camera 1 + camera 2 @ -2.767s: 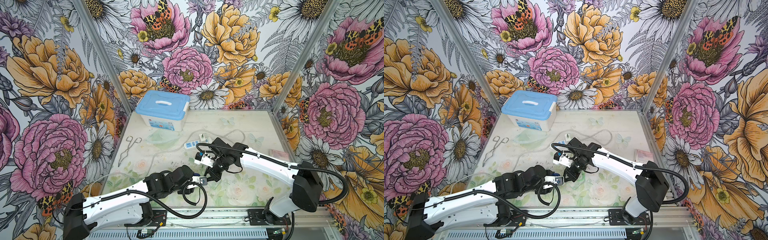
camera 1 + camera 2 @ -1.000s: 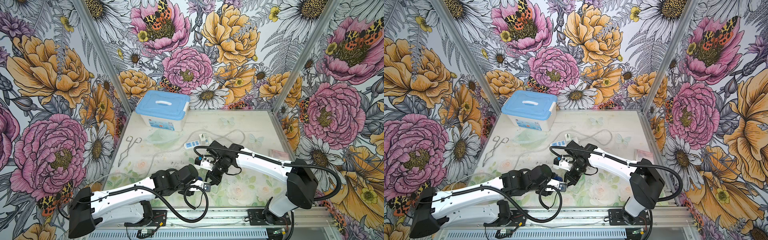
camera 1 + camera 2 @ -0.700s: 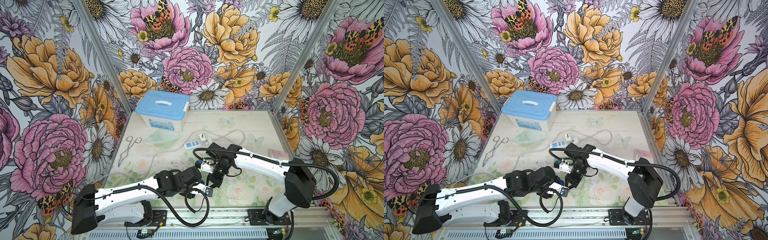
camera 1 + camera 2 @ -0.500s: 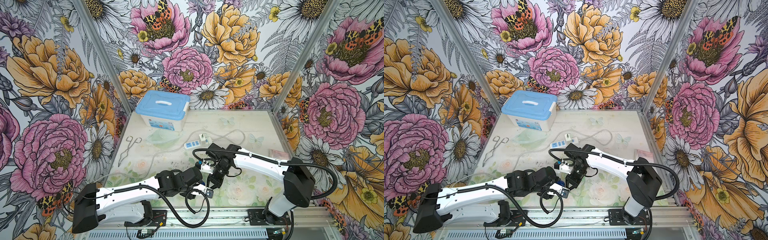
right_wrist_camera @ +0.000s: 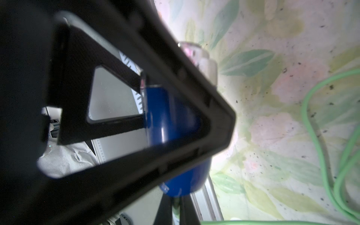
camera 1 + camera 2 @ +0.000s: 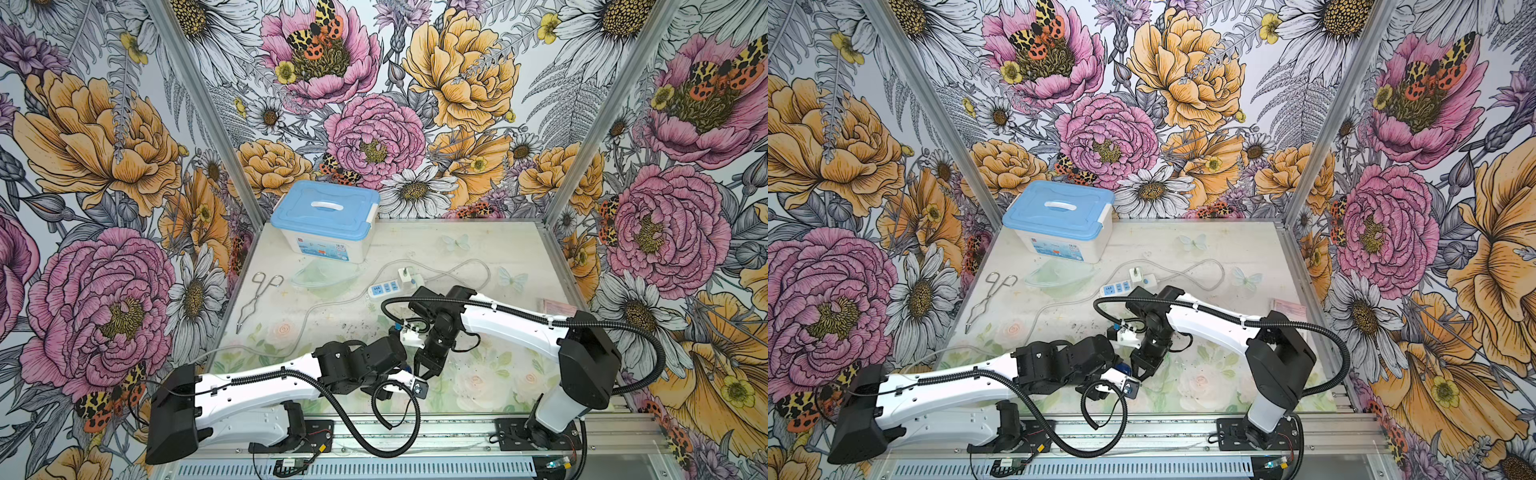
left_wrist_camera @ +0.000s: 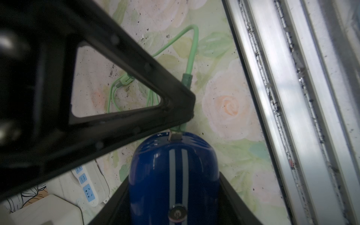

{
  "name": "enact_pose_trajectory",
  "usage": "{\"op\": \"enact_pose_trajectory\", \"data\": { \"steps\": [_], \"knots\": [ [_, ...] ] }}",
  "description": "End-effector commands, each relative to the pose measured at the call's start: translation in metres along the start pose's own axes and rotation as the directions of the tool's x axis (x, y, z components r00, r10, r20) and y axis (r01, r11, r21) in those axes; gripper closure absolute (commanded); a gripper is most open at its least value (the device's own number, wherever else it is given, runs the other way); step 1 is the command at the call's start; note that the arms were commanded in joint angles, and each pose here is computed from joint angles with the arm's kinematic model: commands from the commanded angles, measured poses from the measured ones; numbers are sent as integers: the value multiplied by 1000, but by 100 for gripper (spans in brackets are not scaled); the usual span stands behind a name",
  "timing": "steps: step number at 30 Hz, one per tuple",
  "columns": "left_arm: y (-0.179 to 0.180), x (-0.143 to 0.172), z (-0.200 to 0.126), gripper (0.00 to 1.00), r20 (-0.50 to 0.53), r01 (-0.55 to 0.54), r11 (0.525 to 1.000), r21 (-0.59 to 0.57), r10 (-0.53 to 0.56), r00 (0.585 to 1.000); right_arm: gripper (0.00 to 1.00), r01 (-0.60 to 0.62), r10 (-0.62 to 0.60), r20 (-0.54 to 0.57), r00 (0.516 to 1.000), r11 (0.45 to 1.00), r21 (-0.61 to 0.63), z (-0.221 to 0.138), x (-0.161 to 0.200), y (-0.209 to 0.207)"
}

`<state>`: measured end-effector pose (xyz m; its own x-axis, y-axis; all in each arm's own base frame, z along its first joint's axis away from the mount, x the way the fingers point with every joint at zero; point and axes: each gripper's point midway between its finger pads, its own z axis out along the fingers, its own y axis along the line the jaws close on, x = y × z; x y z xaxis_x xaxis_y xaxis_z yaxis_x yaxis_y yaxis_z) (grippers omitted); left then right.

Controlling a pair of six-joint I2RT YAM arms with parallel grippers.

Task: Charge the electric shaver
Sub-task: Insert the charging cable into the electric shaver.

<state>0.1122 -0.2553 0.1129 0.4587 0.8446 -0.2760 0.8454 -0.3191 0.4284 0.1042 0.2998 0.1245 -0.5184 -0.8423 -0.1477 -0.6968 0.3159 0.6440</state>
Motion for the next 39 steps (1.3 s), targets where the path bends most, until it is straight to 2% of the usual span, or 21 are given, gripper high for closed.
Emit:
{"op": "enact_pose_trajectory", "data": {
  "steps": [1, 20, 33, 39],
  "knots": [
    [10, -87, -25, 100, 368, -54, 998, -41, 65, 928, 100, 214, -234, 240, 942, 971, 106, -24, -79, -7],
    [8, -99, -29, 100, 419, -76, 994, -79, 102, 902, 100, 307, -333, 257, 907, 942, 138, -34, -106, -10],
    [-9, -100, -32, 100, 426, -134, 989, -62, 147, 893, 100, 336, -353, 235, 906, 935, 111, -32, -99, -9],
    [-5, -102, -32, 100, 423, -124, 990, -69, 142, 895, 100, 339, -355, 234, 905, 935, 105, -30, -102, -6]
  ]
}}
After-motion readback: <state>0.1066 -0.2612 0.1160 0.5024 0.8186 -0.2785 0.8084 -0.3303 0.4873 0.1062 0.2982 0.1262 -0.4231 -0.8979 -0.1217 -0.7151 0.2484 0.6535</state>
